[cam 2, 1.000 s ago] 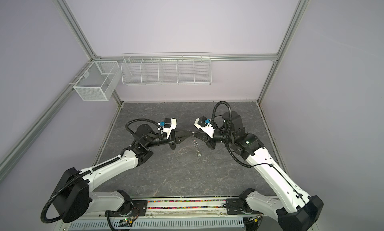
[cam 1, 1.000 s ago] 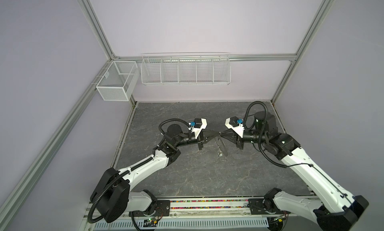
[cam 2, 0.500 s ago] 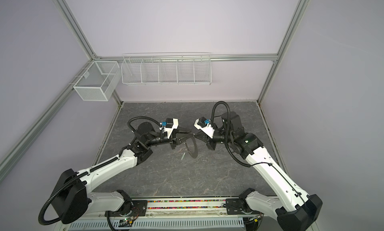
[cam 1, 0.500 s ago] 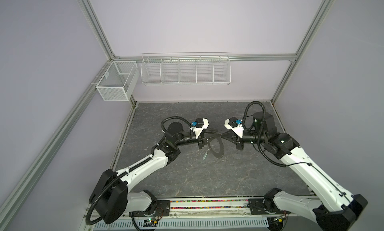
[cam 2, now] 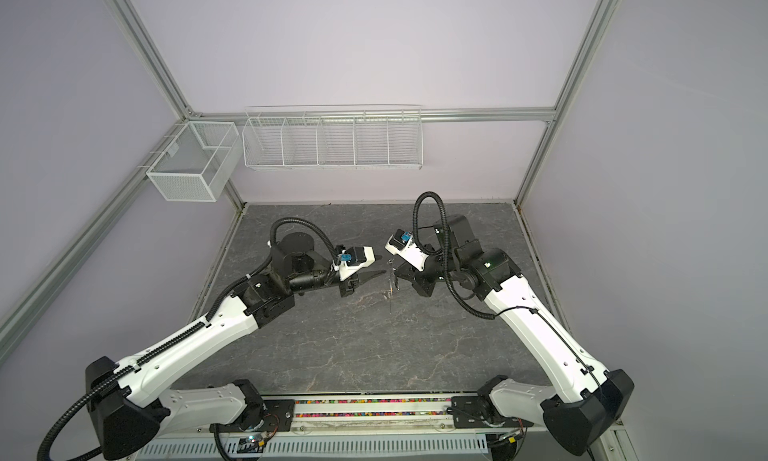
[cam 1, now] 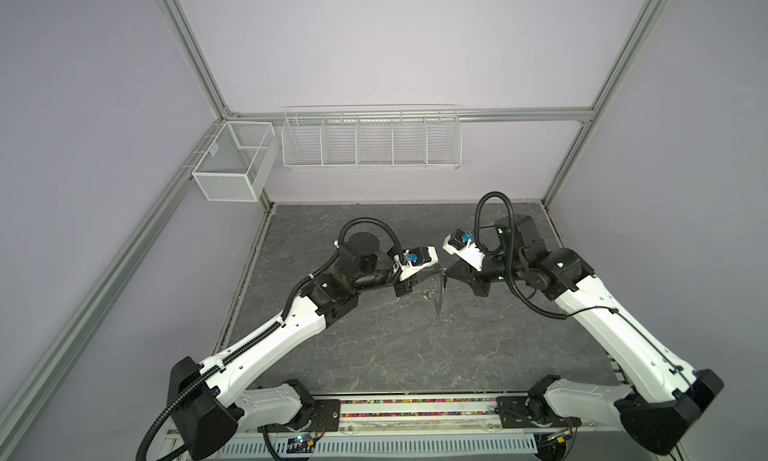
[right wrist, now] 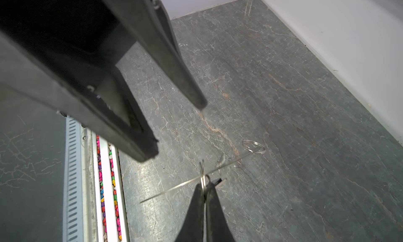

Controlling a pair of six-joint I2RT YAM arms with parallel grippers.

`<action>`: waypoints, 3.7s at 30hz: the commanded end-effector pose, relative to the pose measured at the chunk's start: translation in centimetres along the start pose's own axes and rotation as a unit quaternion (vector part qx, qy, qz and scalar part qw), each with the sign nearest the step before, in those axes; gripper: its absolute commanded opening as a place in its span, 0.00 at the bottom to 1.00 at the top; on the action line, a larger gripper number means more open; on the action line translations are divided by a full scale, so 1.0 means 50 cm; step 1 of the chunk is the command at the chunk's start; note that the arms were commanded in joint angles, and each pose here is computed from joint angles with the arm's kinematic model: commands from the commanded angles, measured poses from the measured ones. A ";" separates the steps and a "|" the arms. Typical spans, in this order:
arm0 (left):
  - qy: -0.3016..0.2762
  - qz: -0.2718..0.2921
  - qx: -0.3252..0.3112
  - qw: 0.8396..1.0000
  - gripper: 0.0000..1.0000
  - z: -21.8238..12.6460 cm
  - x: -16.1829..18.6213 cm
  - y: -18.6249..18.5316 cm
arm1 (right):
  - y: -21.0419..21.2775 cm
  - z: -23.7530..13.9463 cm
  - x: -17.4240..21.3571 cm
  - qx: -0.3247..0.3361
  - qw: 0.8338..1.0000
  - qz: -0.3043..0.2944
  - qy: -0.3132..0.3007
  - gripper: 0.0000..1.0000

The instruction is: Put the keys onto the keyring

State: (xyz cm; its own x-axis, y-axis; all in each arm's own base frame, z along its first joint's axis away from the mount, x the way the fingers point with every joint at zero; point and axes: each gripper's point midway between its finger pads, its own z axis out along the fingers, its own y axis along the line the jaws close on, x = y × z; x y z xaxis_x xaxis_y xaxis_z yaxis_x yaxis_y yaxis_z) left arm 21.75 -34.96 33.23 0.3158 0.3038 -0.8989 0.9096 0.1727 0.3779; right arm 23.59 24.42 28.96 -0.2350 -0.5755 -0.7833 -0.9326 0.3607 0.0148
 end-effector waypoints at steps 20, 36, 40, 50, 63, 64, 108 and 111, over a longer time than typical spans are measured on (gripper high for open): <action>0.081 0.047 0.021 0.995 0.25 0.059 0.051 -0.021 | 0.015 0.015 -0.009 -0.020 1.000 -0.016 0.009 0.07; 0.093 0.045 0.065 0.993 0.02 0.072 0.066 -0.047 | 0.025 -0.001 -0.012 0.017 0.993 -0.113 -0.011 0.07; 0.085 0.041 0.073 0.993 0.00 0.075 0.064 -0.052 | 0.021 0.000 -0.011 0.024 0.993 -0.117 -0.012 0.10; -0.009 -0.040 0.052 0.998 0.00 0.048 0.011 -0.019 | -0.044 -0.043 0.007 0.136 0.985 -0.103 -0.020 0.40; -0.120 -0.101 0.007 0.988 0.00 0.037 -0.040 0.024 | -0.040 0.002 0.016 0.111 0.991 -0.046 -0.057 0.41; -0.125 -0.102 0.006 0.987 0.00 0.036 -0.044 0.026 | -0.042 0.004 0.012 0.111 0.991 -0.045 -0.060 0.41; -0.206 -0.134 -0.085 0.966 0.00 0.052 -0.075 0.112 | -0.105 0.005 -0.032 0.249 0.960 -0.086 -0.090 0.07; -0.205 -0.134 -0.094 0.965 0.00 0.051 -0.073 0.117 | -0.108 0.010 -0.028 0.256 0.959 -0.087 -0.087 0.07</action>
State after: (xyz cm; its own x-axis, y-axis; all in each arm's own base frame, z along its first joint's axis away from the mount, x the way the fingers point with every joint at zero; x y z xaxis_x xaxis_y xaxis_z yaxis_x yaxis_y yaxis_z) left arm 26.17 -37.99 35.78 0.1497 -0.0936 -0.9843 0.9369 0.3316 0.1109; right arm 29.21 23.70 30.11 -0.0141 -0.5263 -0.8502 -0.6988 0.6134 -0.3680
